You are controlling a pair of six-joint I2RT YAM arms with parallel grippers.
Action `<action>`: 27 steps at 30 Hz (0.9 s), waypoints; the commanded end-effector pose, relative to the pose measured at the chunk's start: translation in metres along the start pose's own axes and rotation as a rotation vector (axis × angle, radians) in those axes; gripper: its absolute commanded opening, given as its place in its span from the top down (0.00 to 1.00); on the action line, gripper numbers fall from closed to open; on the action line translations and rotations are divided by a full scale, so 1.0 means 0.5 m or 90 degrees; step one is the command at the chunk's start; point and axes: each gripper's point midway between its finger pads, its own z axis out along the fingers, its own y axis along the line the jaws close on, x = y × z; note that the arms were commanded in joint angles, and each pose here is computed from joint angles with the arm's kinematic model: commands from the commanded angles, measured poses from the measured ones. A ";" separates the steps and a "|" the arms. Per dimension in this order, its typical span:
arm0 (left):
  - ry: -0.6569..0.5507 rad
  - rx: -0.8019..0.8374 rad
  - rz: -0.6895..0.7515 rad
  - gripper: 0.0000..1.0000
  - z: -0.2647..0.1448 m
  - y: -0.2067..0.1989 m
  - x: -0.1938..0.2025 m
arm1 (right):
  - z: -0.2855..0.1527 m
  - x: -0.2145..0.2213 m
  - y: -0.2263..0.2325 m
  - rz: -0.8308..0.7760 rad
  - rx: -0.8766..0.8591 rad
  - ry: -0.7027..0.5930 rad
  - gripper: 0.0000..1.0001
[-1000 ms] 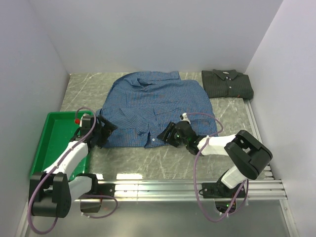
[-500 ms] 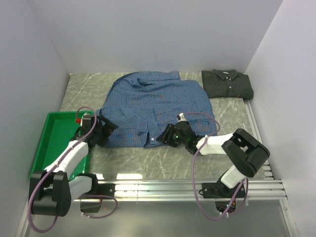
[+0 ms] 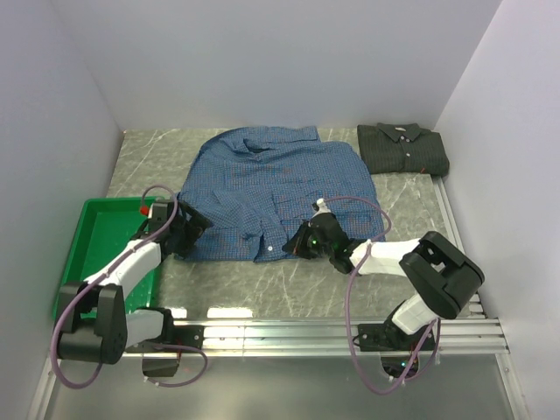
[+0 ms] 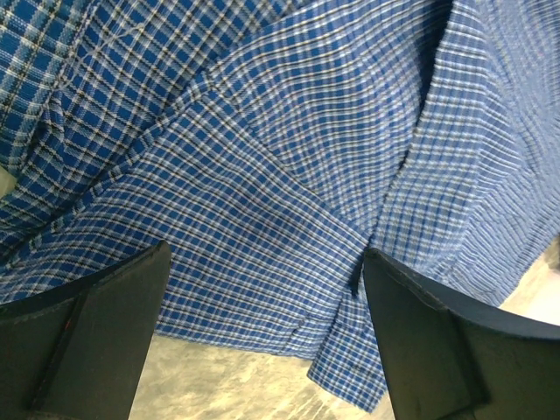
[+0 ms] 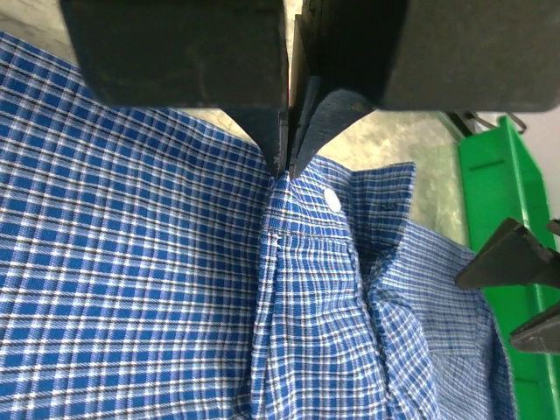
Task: Fold and stack the long sleeve shirts
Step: Fold the shirt
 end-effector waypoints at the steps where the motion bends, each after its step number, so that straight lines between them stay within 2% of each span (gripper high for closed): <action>1: -0.027 0.009 0.004 0.02 0.010 -0.022 -0.023 | -0.016 -0.047 0.054 -0.039 -0.021 -0.035 1.00; 8: -0.009 -0.045 -0.019 0.02 0.037 0.030 0.001 | -0.074 -0.090 0.044 -0.185 0.081 -0.009 1.00; 10: -0.005 -0.051 -0.020 0.02 0.038 0.038 0.007 | -0.094 -0.125 0.054 -0.207 0.098 -0.021 1.00; 14: -0.004 -0.053 -0.021 0.02 0.031 0.041 0.008 | -0.144 -0.160 0.017 -0.251 0.165 -0.005 1.00; 21: -0.006 -0.050 -0.018 0.02 0.023 0.037 0.006 | -0.204 -0.210 -0.048 -0.235 0.240 0.012 1.00; 27: -0.002 -0.056 -0.017 0.02 0.023 0.042 0.009 | -0.238 -0.199 -0.073 -0.203 0.267 0.070 0.98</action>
